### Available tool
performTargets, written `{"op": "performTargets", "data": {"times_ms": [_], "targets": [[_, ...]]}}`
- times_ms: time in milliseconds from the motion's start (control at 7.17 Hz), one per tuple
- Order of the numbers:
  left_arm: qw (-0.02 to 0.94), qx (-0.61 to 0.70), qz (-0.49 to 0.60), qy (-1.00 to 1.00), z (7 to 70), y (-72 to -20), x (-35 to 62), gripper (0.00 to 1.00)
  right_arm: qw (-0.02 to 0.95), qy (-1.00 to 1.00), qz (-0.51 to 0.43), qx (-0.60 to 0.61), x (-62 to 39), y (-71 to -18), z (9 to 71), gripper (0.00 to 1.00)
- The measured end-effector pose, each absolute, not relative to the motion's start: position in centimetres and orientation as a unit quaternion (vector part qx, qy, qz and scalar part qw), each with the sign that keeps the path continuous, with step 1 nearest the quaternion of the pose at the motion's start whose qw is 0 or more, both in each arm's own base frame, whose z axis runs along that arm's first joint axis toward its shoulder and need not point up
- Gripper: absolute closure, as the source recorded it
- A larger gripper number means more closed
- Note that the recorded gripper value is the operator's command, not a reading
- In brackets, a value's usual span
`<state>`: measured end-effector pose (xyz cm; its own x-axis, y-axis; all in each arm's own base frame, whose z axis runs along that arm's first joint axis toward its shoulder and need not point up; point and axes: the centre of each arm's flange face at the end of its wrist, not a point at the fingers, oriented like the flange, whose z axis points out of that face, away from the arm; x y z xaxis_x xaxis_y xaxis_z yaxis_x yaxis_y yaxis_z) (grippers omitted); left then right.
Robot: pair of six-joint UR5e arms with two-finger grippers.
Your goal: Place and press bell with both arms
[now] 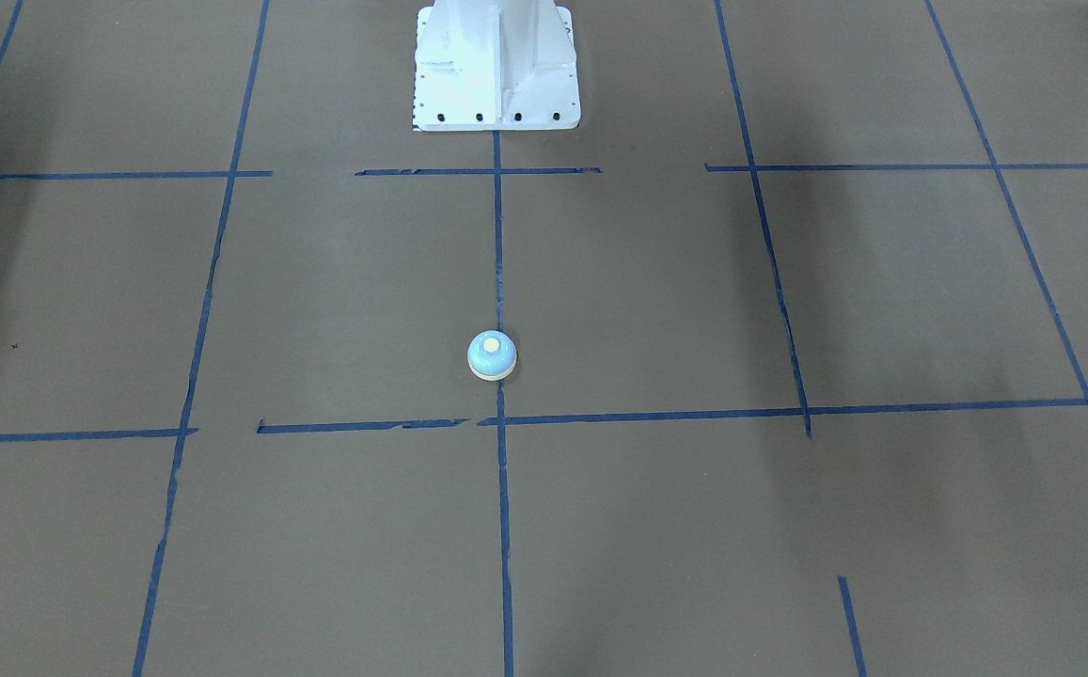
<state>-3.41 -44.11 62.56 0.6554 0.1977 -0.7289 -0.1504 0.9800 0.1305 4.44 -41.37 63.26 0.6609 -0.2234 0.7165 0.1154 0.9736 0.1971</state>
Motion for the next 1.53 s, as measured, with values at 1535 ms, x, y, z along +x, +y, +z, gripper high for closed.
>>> {"op": "performTargets", "data": {"times_ms": [1535], "targets": [[0.916,-0.045,0.058,0.395,65.1,-42.2,-4.2,0.00,0.912,-0.393,-0.090,0.071,4.5,-41.2,62.6,0.00]]}}
